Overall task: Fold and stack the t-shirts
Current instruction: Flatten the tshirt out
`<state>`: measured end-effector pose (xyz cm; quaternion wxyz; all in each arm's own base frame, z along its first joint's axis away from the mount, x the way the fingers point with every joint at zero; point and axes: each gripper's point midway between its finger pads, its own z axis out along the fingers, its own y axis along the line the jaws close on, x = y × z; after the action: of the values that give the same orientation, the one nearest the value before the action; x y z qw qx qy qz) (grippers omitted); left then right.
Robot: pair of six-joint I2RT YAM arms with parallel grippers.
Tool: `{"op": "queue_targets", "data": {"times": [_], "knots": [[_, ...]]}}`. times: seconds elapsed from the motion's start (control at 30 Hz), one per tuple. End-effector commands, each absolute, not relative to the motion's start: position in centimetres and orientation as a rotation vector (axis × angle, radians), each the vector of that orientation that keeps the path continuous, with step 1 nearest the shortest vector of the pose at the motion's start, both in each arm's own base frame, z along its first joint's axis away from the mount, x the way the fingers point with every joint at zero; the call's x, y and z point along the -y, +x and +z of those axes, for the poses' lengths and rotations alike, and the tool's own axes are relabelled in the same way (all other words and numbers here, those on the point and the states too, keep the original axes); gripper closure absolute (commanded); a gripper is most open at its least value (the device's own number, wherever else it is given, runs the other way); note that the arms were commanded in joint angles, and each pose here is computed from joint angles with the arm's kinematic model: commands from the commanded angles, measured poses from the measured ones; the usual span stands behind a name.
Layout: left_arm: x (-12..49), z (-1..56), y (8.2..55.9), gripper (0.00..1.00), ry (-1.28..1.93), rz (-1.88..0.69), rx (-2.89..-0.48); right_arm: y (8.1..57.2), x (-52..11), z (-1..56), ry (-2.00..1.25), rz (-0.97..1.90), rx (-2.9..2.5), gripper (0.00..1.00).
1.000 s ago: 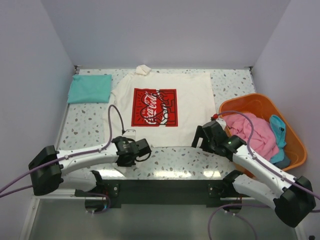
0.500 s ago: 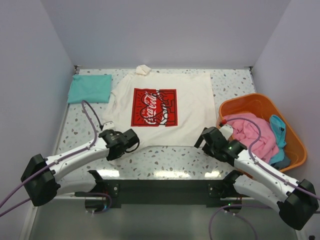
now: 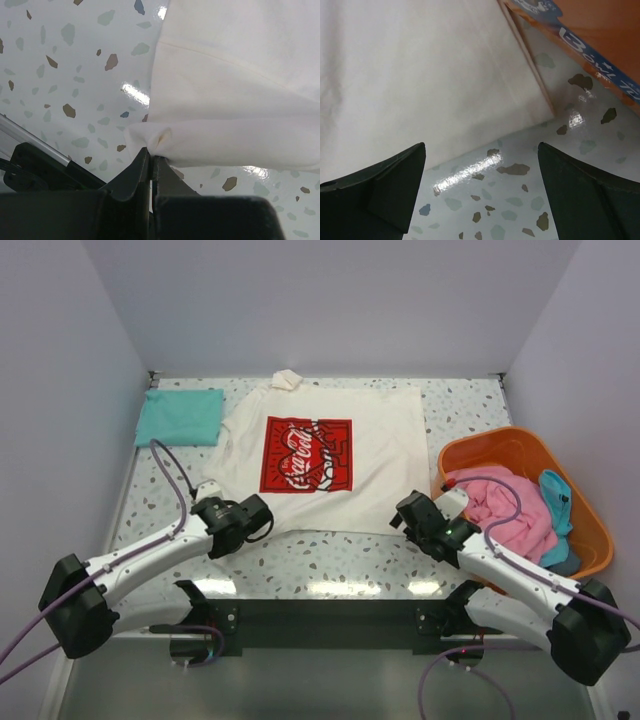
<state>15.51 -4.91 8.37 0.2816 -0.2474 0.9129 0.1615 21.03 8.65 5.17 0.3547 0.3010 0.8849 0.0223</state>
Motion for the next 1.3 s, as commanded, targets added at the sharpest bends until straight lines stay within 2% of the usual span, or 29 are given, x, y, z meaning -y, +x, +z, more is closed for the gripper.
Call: {"op": "queue_targets", "data": {"times": [0.0,0.23,0.37,0.57,0.9,1.27], "knots": [[4.3,9.4,16.5,1.0,-0.668,0.468,-2.384,20.3,-8.5,3.3,0.842,0.041,-2.309,0.03],[5.1,8.3,16.5,1.0,-0.624,0.437,-2.429,20.9,-7.7,2.1,0.848,-0.035,-2.282,0.05],[5.4,8.1,16.6,1.0,-0.609,0.42,-2.443,21.3,-8.8,1.5,0.823,-0.02,-2.319,0.1],[5.6,8.2,16.6,1.0,-0.605,0.396,-2.445,21.7,-10.3,1.2,0.753,-0.046,-2.354,0.11],[5.9,8.2,16.7,1.0,-0.6,0.345,-2.442,22.0,-13.6,4.1,0.606,-0.081,-2.313,0.1],[6.1,8.4,16.8,1.0,-0.596,0.31,-2.433,20.5,-10.9,2.8,0.673,-0.167,-2.282,0.08]]}}
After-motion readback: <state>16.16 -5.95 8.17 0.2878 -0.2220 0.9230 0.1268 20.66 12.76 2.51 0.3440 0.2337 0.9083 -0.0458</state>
